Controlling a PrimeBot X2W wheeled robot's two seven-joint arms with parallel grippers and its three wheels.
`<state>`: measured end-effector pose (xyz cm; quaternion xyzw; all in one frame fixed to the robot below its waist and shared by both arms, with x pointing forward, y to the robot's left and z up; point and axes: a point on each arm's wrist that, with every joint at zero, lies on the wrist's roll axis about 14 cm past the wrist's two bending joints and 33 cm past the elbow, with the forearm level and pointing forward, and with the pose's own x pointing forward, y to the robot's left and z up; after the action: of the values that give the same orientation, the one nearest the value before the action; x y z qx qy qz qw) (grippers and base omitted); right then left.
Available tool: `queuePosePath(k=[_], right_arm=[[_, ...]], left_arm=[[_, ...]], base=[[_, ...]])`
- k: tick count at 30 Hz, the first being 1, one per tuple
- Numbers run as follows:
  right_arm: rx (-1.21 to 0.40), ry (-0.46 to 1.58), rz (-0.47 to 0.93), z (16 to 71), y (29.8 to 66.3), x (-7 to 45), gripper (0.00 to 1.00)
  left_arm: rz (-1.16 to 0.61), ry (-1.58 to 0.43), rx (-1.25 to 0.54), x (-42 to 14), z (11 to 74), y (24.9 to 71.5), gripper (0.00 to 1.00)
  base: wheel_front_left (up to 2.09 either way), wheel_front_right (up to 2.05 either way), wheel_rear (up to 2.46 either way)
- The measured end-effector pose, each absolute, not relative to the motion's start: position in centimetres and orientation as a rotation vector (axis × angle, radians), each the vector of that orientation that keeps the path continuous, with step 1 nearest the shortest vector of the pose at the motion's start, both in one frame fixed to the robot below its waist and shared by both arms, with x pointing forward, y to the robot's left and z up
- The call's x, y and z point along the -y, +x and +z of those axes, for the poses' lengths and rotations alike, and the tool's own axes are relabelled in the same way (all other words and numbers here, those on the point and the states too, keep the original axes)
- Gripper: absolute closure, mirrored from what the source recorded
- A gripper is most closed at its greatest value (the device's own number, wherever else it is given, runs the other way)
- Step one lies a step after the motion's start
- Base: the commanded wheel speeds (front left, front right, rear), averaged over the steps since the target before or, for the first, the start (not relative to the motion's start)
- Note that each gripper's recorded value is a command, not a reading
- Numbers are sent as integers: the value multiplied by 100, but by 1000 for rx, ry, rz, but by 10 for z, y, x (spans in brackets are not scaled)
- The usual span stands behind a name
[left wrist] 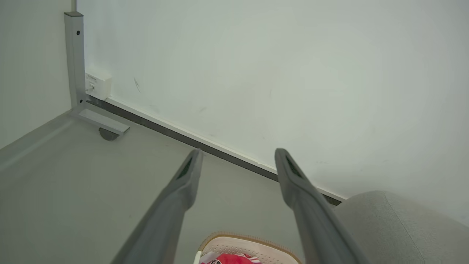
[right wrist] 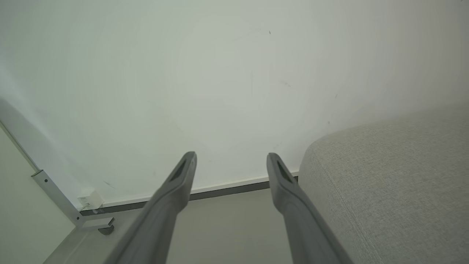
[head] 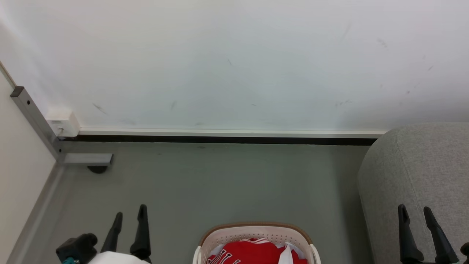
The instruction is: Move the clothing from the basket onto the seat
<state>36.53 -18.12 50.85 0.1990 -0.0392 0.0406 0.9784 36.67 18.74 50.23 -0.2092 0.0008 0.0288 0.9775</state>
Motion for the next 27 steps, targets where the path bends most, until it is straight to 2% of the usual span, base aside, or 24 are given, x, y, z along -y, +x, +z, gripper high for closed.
queuePosePath(k=[27], right_arm=[[31, 140, 70, 491, 361, 183, 0]], left_arm=[[14, -102, 23, -189, 501, 361, 0]], base=[[0, 0, 0]])
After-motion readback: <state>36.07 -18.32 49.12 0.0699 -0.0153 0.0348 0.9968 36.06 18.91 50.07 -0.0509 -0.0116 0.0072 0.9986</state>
